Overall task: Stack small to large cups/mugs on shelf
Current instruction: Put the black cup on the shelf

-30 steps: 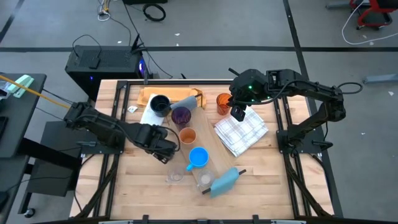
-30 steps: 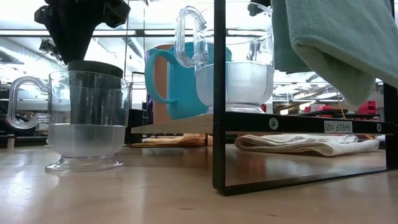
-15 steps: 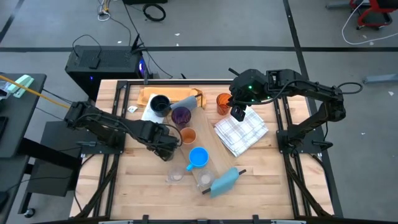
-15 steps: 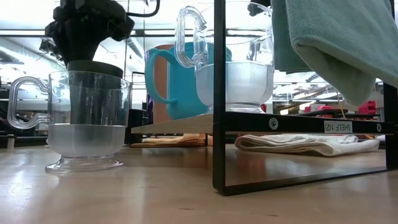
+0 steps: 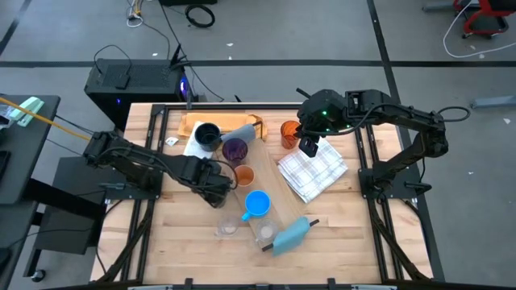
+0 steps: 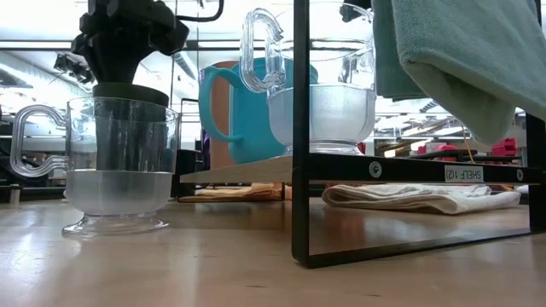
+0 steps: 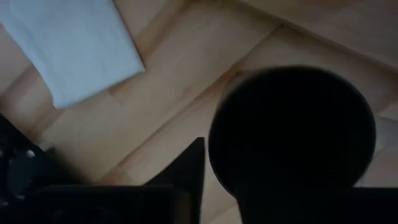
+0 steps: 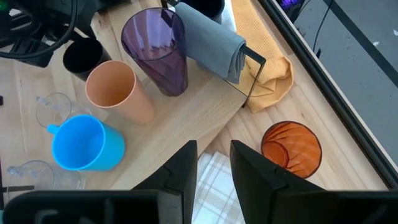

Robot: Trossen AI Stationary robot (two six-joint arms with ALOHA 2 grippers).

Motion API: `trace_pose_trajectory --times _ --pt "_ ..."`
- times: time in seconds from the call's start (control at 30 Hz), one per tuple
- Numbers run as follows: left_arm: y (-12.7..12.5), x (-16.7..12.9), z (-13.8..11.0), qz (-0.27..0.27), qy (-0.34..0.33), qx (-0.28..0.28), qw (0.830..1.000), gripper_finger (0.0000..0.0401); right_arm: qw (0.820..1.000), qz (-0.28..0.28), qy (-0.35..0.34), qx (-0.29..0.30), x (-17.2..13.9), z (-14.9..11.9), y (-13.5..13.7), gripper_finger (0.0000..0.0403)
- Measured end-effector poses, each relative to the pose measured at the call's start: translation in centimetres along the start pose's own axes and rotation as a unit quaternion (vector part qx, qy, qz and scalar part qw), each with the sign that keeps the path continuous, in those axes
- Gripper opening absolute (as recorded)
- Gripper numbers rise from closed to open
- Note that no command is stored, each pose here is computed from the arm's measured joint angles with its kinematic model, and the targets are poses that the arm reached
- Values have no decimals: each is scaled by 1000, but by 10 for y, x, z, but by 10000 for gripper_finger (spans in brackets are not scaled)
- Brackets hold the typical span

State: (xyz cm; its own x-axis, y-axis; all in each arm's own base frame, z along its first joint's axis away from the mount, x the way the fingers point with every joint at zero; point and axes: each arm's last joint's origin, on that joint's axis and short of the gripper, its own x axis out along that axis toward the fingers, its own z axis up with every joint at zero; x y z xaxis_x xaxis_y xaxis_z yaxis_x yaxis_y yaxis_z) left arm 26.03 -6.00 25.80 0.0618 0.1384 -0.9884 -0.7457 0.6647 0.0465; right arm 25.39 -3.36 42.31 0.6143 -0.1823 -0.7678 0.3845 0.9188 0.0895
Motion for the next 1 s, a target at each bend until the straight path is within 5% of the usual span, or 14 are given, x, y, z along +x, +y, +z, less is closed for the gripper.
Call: trace_pose_trajectory --times 0.13,0.57,1.0 --pt "0 0 1 7 -13 2 1000 11 1000 0 0 0 0 0 0 103" --pt "0 -3 1 4 -14 19 1000 5 1000 -12 -3 0 0 0 -1 103" --pt "14 -69 5 -12 -45 20 999 4 1000 -13 -3 -1 0 0 -1 103"
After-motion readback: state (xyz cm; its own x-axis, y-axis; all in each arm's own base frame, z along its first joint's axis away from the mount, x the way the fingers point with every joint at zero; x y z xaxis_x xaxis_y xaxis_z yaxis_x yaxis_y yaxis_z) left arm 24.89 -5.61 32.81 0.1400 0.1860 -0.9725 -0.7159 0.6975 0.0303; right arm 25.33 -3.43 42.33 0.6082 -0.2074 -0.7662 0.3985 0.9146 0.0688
